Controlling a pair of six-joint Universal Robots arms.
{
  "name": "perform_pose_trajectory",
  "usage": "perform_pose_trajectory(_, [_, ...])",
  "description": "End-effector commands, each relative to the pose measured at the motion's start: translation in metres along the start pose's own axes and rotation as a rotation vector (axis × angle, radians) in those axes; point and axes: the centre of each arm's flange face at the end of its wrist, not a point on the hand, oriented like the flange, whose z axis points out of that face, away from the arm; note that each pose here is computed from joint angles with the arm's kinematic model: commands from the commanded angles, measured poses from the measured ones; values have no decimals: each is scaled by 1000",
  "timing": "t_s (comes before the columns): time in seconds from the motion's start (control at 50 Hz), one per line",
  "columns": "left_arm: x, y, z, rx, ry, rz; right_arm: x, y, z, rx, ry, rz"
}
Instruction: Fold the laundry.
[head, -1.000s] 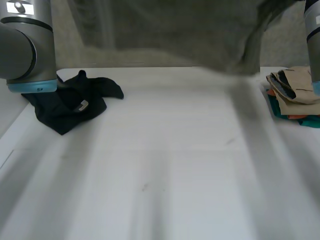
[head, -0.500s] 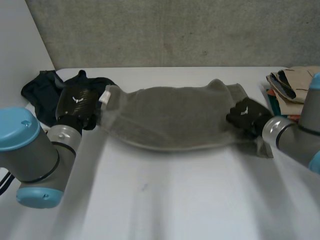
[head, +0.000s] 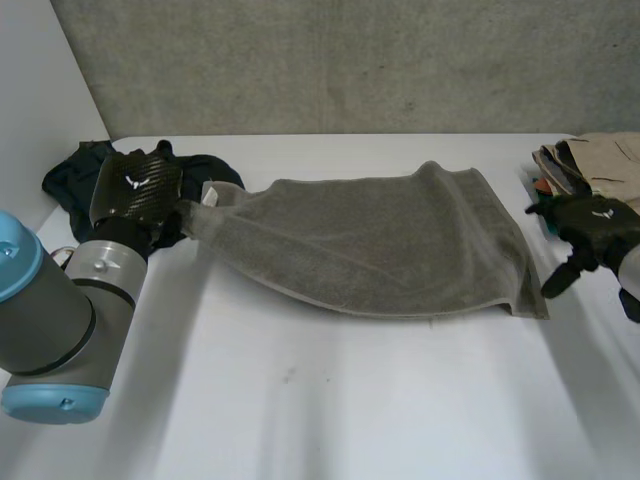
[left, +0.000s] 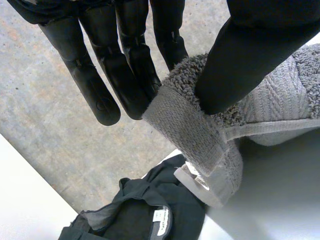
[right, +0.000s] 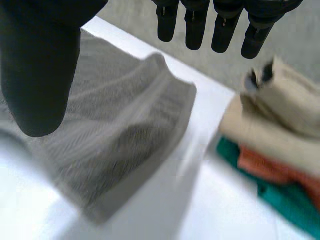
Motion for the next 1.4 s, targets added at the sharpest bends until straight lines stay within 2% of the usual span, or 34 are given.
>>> perform_pose_trajectory(0.02, [2, 1, -1, -3, 5, -1, -7, 34, 0, -138, -22, 168])
perform_pose_trajectory(0.16, [1, -1, 0, 5, 2, -1, -10, 47, 10, -117, -13, 187])
perform_pose_trajectory(0.32, [1, -2, 0, 9, 2, -2, -34, 59, 24, -102, -52, 193])
perform_pose_trajectory(0.54, [0, -2, 0, 5, -3, -2, -39, 61, 49, -50, 31, 146])
perform_pose_trajectory(0.64, [-2, -4, -9, -36, 10, 10, -32, 55, 47, -25, 66, 112])
perform_pose_trajectory(0.7, [-5, -3, -23, -123, 37, 18, -27, 24, 27, 43, 80, 4])
perform_pose_trajectory(0.72, [-5, -2, -28, -154, 48, 20, -28, 13, 10, 51, 77, -86])
perform_pose_trajectory(0.76, [-4, 3, -48, -266, 93, 32, -30, 8, -3, 45, 67, -175])
perform_pose_trajectory(0.8, [-4, 6, -65, -357, 130, 43, -33, 5, -24, 9, 44, -344])
perform_pose_trajectory(0.84, [-3, 10, -77, -417, 159, 59, -37, 12, -47, -90, -5, -510])
perform_pose_trajectory(0.88, [-2, 17, -99, -519, 216, 114, -38, 18, -60, -171, -45, -583])
perform_pose_trajectory(0.9, [-1, 20, -107, -552, 239, 139, -36, 25, -75, -272, -96, -641])
perform_pose_trajectory(0.96, [2, 31, -130, -628, 314, 243, -30, 37, -97, -441, -194, -695])
perform_pose_trajectory(1.04, [6, 39, -143, -648, 378, 356, -22, 38, -98, -474, -191, -676])
perform_pose_trajectory(1.14, [5, 38, -130, -600, 359, 387, -20, 37, -84, -417, -144, -680])
perform_pose_trajectory(1.28, [6, 35, -73, -419, 232, 404, -29, 27, -41, -304, -112, -656])
perform_pose_trajectory(1.4, [10, 43, -25, -368, 154, 405, -23, 22, -6, -271, -76, -635])
